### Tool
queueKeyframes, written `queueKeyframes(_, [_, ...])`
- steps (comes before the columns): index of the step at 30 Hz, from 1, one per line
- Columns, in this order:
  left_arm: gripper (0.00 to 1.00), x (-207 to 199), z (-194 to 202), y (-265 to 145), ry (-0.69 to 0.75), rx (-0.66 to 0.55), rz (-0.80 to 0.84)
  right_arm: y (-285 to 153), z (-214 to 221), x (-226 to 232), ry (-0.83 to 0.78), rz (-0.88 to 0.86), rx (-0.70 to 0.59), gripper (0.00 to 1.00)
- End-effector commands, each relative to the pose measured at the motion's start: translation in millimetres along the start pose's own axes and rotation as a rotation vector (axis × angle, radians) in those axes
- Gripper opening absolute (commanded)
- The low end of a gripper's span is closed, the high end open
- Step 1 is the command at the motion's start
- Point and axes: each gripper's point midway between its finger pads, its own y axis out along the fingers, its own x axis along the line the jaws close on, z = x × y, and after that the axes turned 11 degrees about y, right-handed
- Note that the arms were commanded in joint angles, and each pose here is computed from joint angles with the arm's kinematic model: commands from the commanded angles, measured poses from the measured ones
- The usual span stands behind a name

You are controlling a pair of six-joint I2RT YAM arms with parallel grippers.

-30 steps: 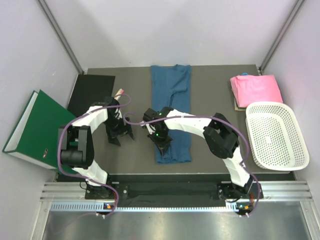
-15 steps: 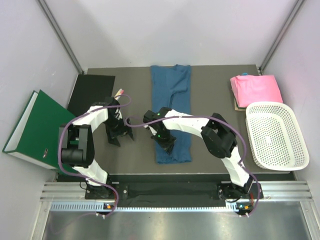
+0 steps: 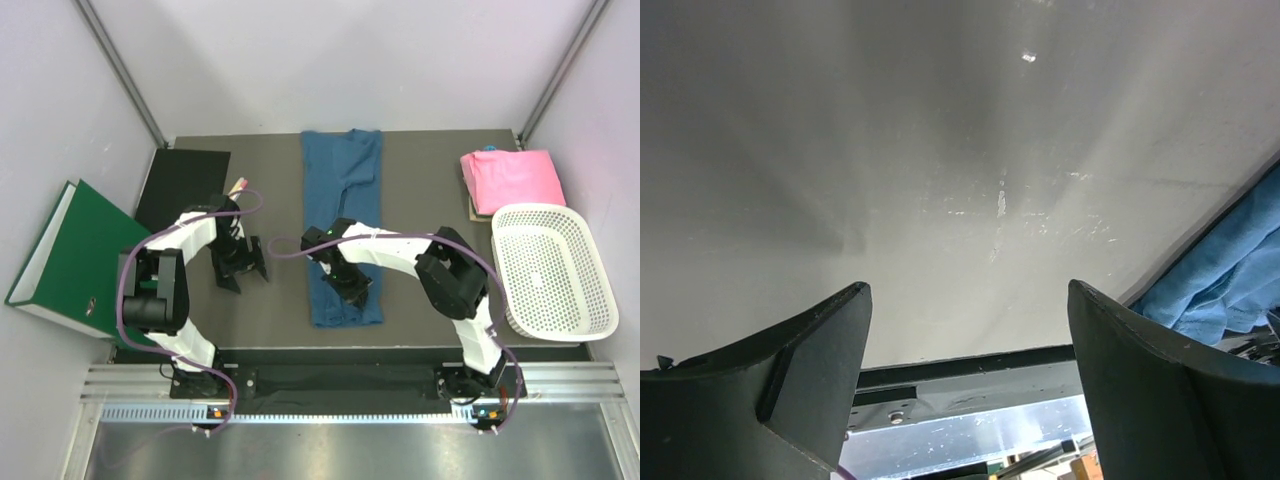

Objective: Fold and stack the t-shirts
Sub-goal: Grab the bottom of the folded rectangular tshirt with both arms

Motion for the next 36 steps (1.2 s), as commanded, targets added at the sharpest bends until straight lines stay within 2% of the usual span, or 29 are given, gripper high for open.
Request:
queueKeyframes(1, [0.84,1.7,0.0,4.2,0.011,0.004,0.002,-53.2,-25.6,9.7,0.011,-0.106,-0.201,0.0])
queueKeyframes(4, [0.84,2.3,-0.1,4.2,0.011,0.004,-0.001,-71.2,-42.9,18.5,0.004,-0.146,-0.275,0.02])
queueKeyframes(5, [0.84,2.3,0.2,4.2,0.011,0.005,-0.002,-77.5,-44.8,26.6,-0.009,-0.186,-0.28,0.07])
queueKeyframes(7, [0.84,2.8,-0.1,4.5,0.013,0.005,-0.002,-77.1,-45.9,35.0,-0.028,-0.227,-0.264,0.21])
queueKeyframes(8, [0.84,3.1,0.7,4.5,0.012,0.006,-0.005,-79.7,-46.7,39.8,-0.043,-0.247,-0.266,0.37])
queueKeyframes(11, [0.84,3.3,0.3,4.6,0.014,0.005,-0.006,-84.0,-44.3,50.8,-0.08,-0.286,-0.256,0.49])
queueKeyframes(24, [0.86,7.2,-1.0,5.6,0.015,0.004,-0.028,-72.5,-21.6,87.7,-0.165,-0.339,-0.165,0.47])
queueKeyframes(30, [0.87,13.2,-22.6,-17.2,0.004,-0.074,-0.076,-50.3,-10.0,97.0,-0.192,-0.3,-0.099,0.46])
queueKeyframes(36, [0.89,18.0,-51.9,-50.8,-0.064,-0.154,-0.014,-27.6,-9.5,86.1,-0.188,-0.209,-0.089,0.41])
